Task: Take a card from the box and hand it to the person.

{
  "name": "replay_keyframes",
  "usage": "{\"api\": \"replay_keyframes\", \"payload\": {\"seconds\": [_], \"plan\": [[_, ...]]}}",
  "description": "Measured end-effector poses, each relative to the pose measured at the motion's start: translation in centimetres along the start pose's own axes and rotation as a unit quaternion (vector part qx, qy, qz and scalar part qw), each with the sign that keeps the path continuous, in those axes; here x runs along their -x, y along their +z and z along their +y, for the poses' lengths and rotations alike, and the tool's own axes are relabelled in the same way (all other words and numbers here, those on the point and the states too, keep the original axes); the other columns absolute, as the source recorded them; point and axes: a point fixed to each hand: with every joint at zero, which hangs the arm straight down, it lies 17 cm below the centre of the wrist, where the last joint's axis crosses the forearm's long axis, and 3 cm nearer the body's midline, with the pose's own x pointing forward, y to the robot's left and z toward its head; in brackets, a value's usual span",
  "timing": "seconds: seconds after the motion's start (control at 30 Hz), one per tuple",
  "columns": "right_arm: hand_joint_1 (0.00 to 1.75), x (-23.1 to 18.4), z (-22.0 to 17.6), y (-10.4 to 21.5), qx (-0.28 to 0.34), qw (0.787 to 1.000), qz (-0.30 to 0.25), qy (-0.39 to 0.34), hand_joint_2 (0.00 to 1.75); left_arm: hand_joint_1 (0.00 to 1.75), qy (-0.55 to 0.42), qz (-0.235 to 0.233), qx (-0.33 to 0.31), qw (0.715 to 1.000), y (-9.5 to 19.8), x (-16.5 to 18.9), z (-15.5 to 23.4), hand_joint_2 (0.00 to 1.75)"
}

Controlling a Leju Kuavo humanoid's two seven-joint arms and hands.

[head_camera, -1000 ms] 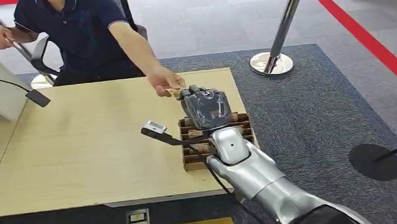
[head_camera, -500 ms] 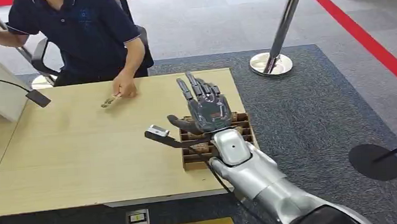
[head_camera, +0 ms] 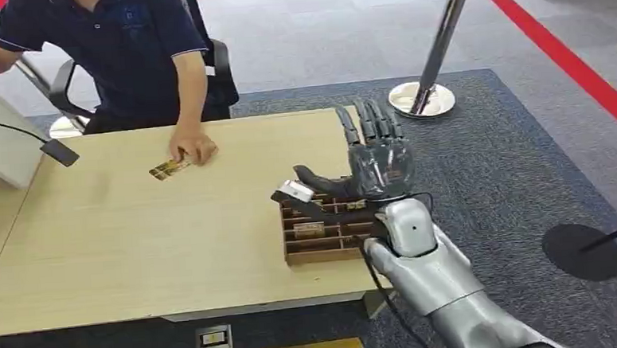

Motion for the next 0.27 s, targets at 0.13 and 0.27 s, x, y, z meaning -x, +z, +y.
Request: {"api": "replay_keyframes", "payload": {"seconds": [0.13, 0.27], "plan": [[0.00, 6.3, -5.2, 1.8, 0.057, 0.997, 0.047, 0.014, 0.00, 0.00, 0.009, 0.015, -0.003, 1.000, 0.1, 0.8, 0.0, 1.75], [0.00, 12.5, -10.9, 4.3, 0.123, 0.988, 0.085, 0.022, 0.00, 0.00, 0.021, 0.033, -0.005, 0.999, 0.2, 1.4, 0.0, 1.75]]}}
